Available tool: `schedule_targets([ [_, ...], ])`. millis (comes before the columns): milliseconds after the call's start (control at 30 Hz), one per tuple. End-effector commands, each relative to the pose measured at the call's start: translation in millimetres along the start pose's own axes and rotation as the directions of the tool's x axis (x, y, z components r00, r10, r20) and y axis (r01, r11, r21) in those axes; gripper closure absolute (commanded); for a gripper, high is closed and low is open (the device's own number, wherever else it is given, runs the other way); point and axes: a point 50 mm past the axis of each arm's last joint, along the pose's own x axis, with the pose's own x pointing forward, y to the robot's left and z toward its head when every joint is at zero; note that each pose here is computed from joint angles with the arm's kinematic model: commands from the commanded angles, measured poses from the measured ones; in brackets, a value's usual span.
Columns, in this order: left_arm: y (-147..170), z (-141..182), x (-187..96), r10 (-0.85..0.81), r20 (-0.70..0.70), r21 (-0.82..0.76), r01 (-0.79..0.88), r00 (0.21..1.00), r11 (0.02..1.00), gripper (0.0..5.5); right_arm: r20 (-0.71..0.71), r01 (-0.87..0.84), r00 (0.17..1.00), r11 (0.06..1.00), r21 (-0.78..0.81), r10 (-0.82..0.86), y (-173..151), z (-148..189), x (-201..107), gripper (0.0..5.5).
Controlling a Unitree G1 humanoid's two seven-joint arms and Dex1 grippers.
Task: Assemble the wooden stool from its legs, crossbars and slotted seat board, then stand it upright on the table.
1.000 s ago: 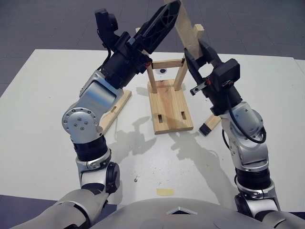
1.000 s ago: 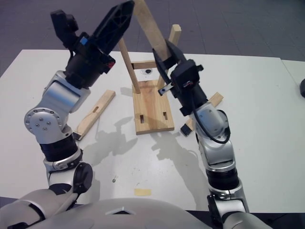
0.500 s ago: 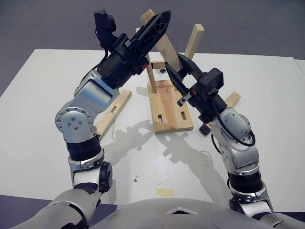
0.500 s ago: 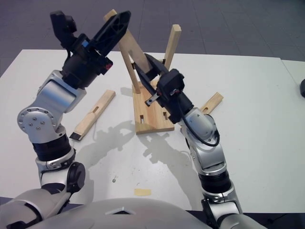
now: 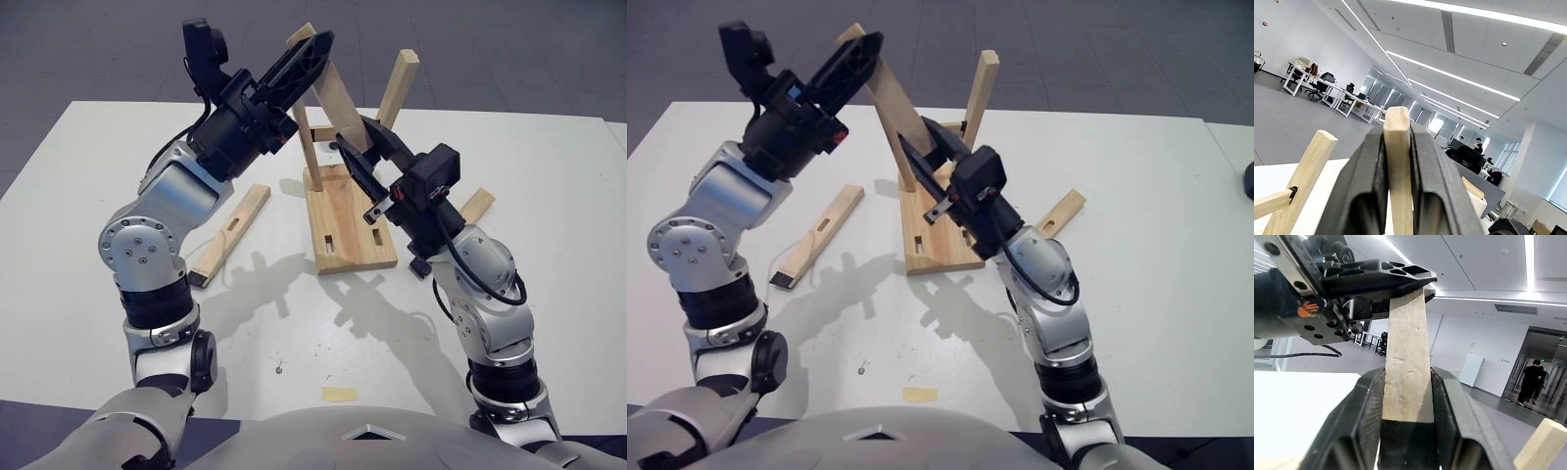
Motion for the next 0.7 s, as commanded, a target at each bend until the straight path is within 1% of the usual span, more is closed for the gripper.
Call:
schedule_targets([
  [33, 12.0, 32.8, -19.4, 0.09, 0.082, 0.126, -0.1, 0.993, 0.987, 5.08, -0.084, 0.085, 0.993, 0.996, 0.005, -0.084, -10.4, -13.3, -8.0, 3.39],
  [67, 17.3, 38.5, -27.0, 0.127, 0.094, 0.155, -0.14, 0.987, 0.978, 5.08, -0.093, 0.102, 0.991, 0.995, 0.007, -0.101, -12.6, -14.7, -9.2, 3.21],
  [133, 34.6, 45.7, -50.3, 0.255, 0.1, 0.23, -0.272, 0.962, 0.934, 5.08, -0.113, 0.136, 0.984, 0.991, 0.003, -0.135, -17.3, -17.0, -13.2, 2.92],
  [167, 43.4, 44.9, -62.6, 0.321, 0.089, 0.27, -0.333, 0.943, 0.903, 5.08, -0.121, 0.152, 0.981, 0.988, 0.002, -0.15, -19.5, -18.1, -15.0, 2.7],
  [200, 51.3, 40.9, -72.7, 0.385, 0.07, 0.296, -0.387, 0.92, 0.873, 5.08, -0.128, 0.166, 0.978, 0.986, 0.001, -0.165, -21.6, -19.1, -16.6, 2.6],
  [300, 71.4, 4.4, -100.8, 0.509, -0.057, 0.416, -0.443, 0.859, 0.794, 5.08, -0.141, 0.208, 0.968, 0.978, -0.004, -0.206, -25.9, -20.1, -21.7, 2.1],
  [333, 77.3, -7.2, -109.3, 0.54, -0.077, 0.435, -0.459, 0.838, 0.775, 5.08, -0.145, 0.215, 0.966, 0.977, -0.004, -0.214, -26.6, -20.9, -22.5, 1.89],
  [400, 88.1, -22.0, -121.3, 0.584, -0.076, 0.465, -0.489, 0.808, 0.738, 5.08, -0.151, 0.226, 0.963, 0.974, 0.0, -0.223, -27.6, -22.4, -23.2, 1.55],
  [467, 99.5, -29.4, -130.3, 0.628, -0.051, 0.49, -0.528, 0.777, 0.694, 5.08, -0.155, 0.229, 0.962, 0.974, 0.003, -0.225, -28.3, -22.8, -24.3, 1.21],
  [533, 106.8, -29.4, -136.1, 0.646, -0.018, 0.493, -0.556, 0.763, 0.67, 5.08, -0.163, 0.232, 0.96, 0.973, 0.004, -0.229, -29.7, -23.2, -26.6, 0.92],
  [600, 109.6, -22.3, -141.5, 0.649, 0.022, 0.491, -0.574, 0.76, 0.656, 5.08, -0.17, 0.234, 0.958, 0.972, 0.005, -0.23, -31.0, -23.6, -28.4, 0.61],
  [700, 110.8, -17.0, -143.4, 0.644, 0.027, 0.508, -0.565, 0.765, 0.65, 5.08, -0.18, 0.237, 0.956, 0.971, 0.005, -0.232, -31.0, -24.1, -30.6, 0.21],
])
